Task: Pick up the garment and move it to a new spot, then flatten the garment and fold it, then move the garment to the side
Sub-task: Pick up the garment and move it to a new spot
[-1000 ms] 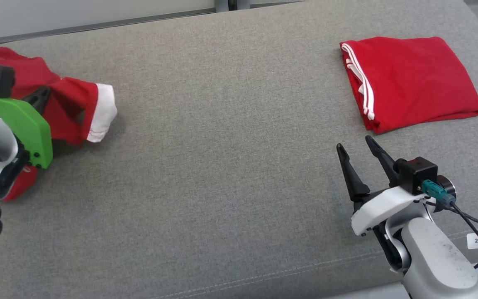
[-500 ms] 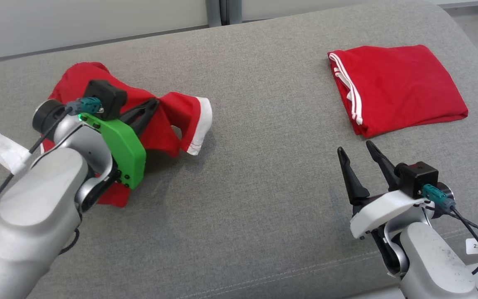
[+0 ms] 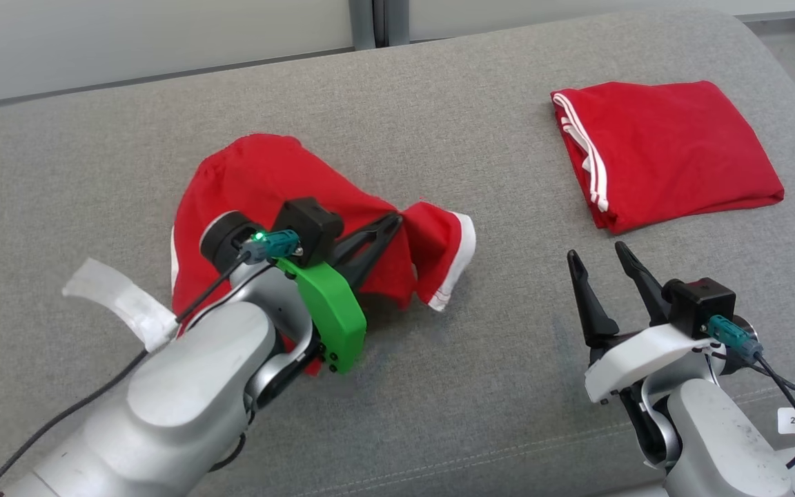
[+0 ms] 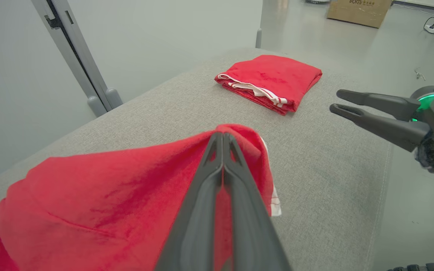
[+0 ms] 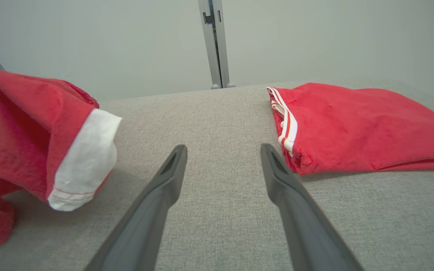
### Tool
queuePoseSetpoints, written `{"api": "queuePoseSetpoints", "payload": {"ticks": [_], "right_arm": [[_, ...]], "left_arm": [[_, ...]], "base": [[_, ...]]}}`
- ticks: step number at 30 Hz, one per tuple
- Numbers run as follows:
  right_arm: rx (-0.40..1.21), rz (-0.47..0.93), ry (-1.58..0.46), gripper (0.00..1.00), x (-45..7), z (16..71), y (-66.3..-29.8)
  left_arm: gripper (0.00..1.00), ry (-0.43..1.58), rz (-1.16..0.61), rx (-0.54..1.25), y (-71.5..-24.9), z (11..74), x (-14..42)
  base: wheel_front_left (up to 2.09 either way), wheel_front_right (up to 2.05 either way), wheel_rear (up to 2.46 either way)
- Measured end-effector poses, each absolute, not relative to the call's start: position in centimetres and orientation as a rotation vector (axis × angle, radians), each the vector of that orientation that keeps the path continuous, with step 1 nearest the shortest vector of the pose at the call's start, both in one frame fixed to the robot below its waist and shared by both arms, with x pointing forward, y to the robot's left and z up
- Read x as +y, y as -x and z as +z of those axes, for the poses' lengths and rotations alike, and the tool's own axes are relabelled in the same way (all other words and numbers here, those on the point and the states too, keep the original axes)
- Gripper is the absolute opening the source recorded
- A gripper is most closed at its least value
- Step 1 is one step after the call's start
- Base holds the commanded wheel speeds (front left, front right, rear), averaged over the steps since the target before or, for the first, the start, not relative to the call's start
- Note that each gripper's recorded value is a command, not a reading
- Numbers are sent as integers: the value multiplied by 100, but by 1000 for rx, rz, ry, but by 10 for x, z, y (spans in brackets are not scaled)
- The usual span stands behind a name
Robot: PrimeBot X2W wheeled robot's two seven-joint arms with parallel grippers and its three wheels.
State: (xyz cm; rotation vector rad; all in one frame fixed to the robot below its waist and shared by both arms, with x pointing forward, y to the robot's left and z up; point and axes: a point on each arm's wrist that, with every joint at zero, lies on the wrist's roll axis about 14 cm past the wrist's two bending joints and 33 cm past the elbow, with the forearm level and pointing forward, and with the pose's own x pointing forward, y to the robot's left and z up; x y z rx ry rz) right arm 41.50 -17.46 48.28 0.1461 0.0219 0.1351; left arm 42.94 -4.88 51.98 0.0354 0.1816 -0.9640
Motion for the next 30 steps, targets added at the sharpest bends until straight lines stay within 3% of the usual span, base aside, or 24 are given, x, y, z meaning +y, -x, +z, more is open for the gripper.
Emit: {"api": "queuePoseSetpoints", "payload": {"ticks": [10, 13, 19, 20, 21, 22, 30], "right_arm": [[27, 140, -151, 100, -171, 481, -413], [27, 143, -152, 100, -170, 481, -413], [32, 150, -149, 100, -167, 480, -411], [33, 151, -149, 100, -167, 479, -411], [34, 151, -148, 100, -167, 479, -410], [35, 150, -147, 100, -168, 479, -410], [25, 159, -150, 100, -165, 483, -409]], "left_arm": [[0, 40, -1019, 189, -399, 514, -76], [0, 152, -1004, 231, -393, 506, -80], [0, 138, -951, 282, -399, 476, -71], [38, 129, -945, 279, -400, 473, -69], [85, 110, -939, 278, -400, 468, -67], [100, 99, -933, 283, -401, 464, -66], [100, 115, -900, 227, -403, 473, -62]], "base": [[0, 0, 0], [0, 0, 0], [0, 0, 0], [0, 0, 0], [0, 0, 0], [0, 0, 0], [0, 0, 0]]}}
